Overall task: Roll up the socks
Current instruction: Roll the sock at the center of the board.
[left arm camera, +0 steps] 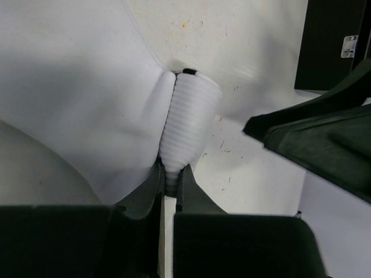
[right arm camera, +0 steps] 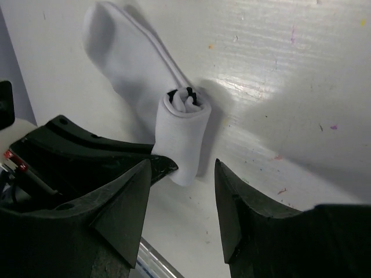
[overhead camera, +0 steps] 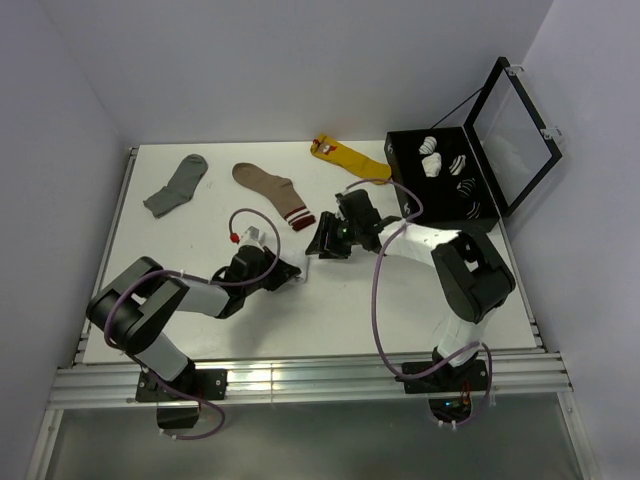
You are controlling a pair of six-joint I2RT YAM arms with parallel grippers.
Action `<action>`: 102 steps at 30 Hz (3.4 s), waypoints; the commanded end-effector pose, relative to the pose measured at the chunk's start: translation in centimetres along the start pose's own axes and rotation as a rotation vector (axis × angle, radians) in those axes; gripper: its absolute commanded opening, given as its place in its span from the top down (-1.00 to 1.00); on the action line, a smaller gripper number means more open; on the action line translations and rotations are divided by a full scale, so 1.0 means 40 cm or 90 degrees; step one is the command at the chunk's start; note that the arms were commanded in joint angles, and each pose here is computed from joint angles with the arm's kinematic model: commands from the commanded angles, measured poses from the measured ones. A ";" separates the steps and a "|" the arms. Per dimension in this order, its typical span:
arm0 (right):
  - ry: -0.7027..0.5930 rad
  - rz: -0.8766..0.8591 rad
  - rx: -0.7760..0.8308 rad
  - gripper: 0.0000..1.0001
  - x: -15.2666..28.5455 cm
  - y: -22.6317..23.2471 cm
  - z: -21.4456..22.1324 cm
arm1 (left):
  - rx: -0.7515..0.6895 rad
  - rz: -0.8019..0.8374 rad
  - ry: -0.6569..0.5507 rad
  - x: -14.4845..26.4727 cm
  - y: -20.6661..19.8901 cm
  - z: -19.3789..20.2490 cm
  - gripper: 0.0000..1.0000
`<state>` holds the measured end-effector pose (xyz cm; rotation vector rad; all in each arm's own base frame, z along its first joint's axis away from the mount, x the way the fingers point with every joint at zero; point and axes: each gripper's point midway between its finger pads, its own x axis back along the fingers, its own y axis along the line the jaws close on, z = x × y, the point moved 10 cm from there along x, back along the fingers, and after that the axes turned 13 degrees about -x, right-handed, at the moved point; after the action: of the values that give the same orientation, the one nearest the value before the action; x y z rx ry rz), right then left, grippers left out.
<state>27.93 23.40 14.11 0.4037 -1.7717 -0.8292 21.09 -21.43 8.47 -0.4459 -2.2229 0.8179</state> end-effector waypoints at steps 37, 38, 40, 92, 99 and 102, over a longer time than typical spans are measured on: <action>0.020 -0.019 -0.089 1.00 -0.088 -0.066 0.026 | -0.164 -0.069 -0.029 0.011 -0.015 -0.081 0.07; 0.023 0.031 -0.093 1.00 -0.081 -0.074 0.028 | -0.195 -0.079 -0.043 0.018 -0.032 -0.078 -0.03; 0.015 0.067 -0.070 1.00 -0.072 -0.048 0.007 | -0.281 -0.086 -0.067 0.040 -0.078 -0.073 -0.08; 0.076 0.239 -0.071 1.00 -0.075 -0.016 -0.006 | -0.591 -0.217 -0.108 -0.120 -0.219 0.114 0.26; 0.083 0.194 -0.074 1.00 -0.065 -0.012 0.002 | -0.572 -0.201 -0.089 -0.114 -0.205 0.119 0.99; 0.073 0.148 -0.077 0.72 -0.050 -0.008 0.000 | -0.535 -0.181 -0.076 -0.103 -0.201 0.102 0.99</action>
<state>29.32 24.17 11.85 0.0818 -1.6292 -0.6726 20.35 -31.39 9.13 -0.3794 -2.6290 -0.4205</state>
